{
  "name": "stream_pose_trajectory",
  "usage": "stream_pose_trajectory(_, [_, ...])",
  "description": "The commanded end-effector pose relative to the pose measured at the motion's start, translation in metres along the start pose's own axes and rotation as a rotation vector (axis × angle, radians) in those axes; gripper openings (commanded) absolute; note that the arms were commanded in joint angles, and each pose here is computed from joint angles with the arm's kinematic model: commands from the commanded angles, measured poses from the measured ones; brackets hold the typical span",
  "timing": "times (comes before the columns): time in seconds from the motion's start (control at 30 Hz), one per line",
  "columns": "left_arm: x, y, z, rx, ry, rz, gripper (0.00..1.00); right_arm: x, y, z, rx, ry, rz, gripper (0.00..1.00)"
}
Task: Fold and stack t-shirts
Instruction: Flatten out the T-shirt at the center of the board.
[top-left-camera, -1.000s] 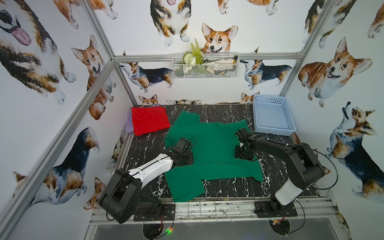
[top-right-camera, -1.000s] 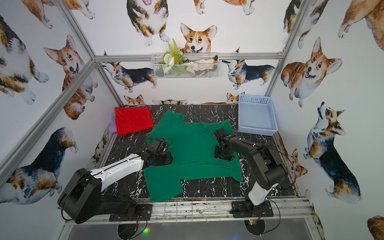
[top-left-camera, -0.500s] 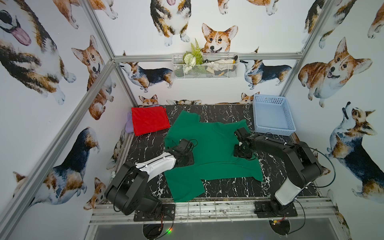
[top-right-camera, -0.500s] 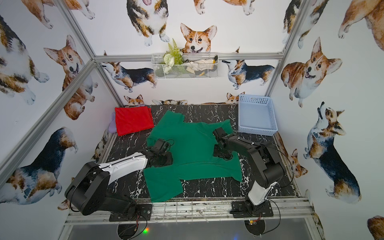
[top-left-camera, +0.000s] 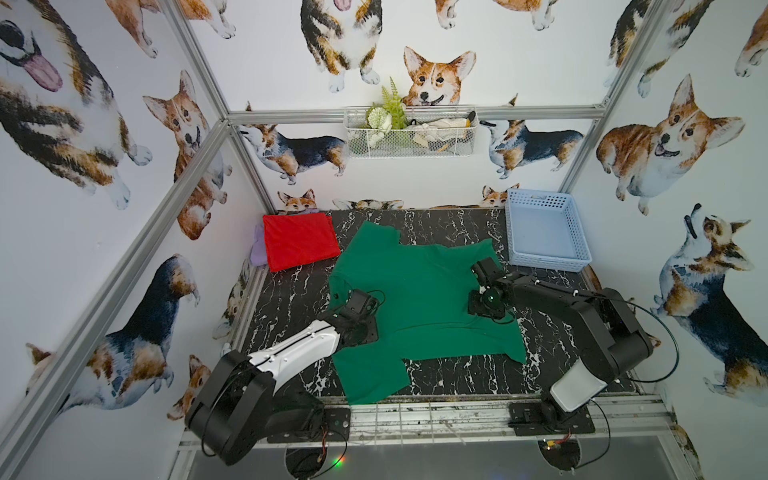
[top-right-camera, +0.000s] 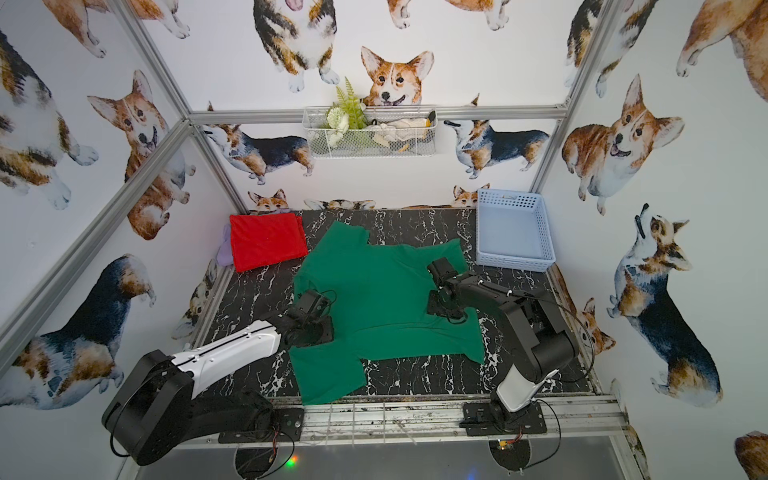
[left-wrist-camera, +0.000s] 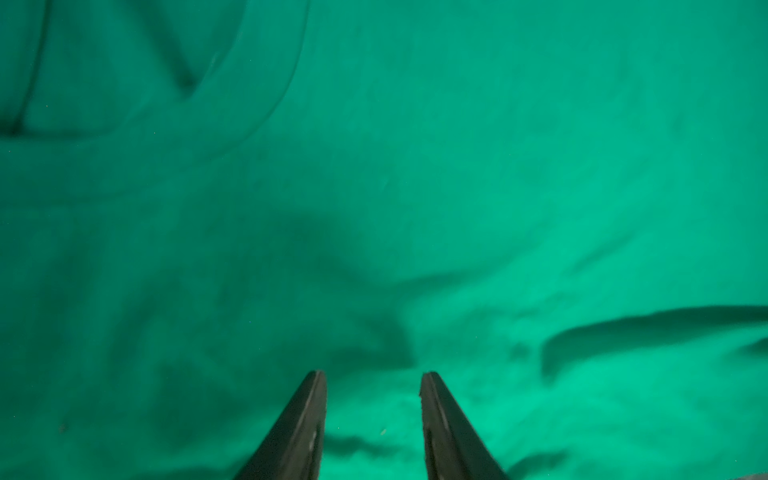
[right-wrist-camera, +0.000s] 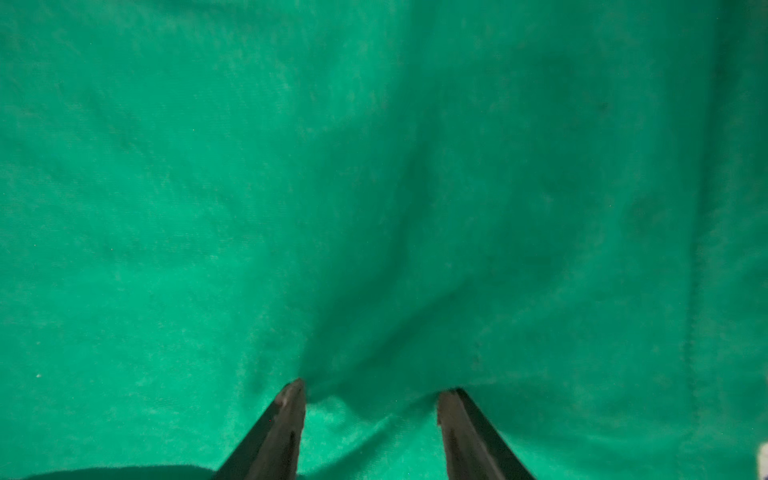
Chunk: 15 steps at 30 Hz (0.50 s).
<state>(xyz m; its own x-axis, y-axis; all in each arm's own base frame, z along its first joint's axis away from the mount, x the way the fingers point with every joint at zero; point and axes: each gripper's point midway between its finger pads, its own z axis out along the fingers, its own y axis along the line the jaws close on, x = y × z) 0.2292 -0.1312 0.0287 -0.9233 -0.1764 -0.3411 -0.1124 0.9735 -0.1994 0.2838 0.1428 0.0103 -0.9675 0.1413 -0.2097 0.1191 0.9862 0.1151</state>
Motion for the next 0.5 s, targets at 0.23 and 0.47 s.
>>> stream_pose_trajectory(0.23, [0.007, -0.001, -0.020, 0.066, -0.027, -0.042, 0.43, 0.015, -0.021, -0.024, 0.058, 0.011, 0.017, 0.58])
stream_pose_trajectory(0.47, [0.010, -0.002, -0.029, 0.057, -0.014, -0.031, 0.44, 0.022, -0.027, -0.067, 0.028, -0.048, 0.027, 0.59])
